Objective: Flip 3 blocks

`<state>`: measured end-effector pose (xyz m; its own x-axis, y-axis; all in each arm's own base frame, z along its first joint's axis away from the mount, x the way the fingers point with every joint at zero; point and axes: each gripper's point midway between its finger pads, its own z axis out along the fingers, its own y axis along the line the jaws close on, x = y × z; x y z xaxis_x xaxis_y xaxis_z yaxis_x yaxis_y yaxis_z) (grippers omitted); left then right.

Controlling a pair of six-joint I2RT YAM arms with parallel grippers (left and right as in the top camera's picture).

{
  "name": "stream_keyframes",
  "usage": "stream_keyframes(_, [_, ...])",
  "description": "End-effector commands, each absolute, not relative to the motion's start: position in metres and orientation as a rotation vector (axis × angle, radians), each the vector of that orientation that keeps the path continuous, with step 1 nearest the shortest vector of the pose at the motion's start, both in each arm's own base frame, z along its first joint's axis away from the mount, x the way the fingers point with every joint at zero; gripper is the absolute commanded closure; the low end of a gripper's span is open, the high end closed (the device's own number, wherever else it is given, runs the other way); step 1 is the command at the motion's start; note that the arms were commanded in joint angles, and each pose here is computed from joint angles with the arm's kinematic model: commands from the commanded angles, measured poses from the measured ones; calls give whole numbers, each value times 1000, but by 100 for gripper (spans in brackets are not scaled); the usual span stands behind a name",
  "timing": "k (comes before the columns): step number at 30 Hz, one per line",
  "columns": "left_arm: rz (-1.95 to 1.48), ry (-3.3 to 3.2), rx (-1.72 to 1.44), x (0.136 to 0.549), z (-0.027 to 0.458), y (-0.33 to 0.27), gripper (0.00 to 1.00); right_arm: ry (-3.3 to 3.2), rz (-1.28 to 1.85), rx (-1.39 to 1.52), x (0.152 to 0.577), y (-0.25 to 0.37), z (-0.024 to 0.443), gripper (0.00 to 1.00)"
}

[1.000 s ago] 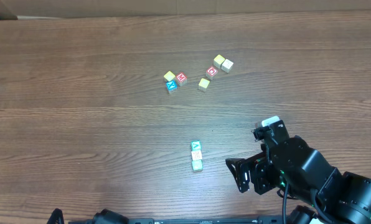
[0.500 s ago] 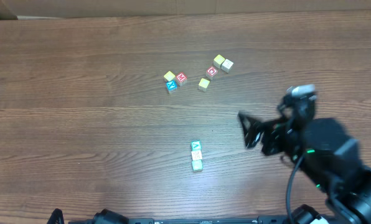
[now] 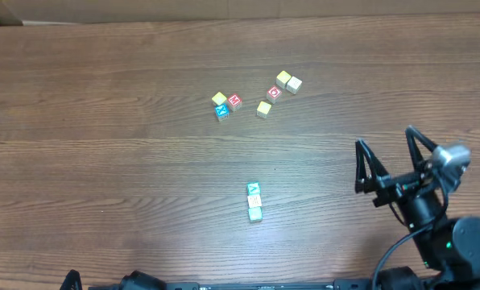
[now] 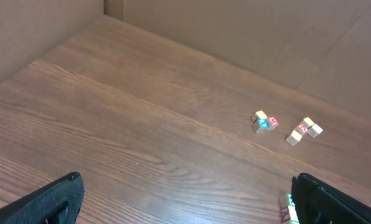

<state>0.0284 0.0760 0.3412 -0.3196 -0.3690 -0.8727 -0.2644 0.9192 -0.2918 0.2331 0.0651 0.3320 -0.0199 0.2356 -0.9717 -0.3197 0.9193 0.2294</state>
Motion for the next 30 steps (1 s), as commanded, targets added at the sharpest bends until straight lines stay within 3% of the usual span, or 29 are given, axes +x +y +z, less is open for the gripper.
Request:
stream_keyframes(1, [-114,1905,-493,27,343,79,0,1467,462,-149,226,69,312,0])
stream_keyframes(15, [-114,1905,-493,27,343,79,0,1462,368,-151,236,50,224,0])
stream_keyframes(30, [-114,1905,-493,27,343,79,0,1577,357,-123,239,53,175,0])
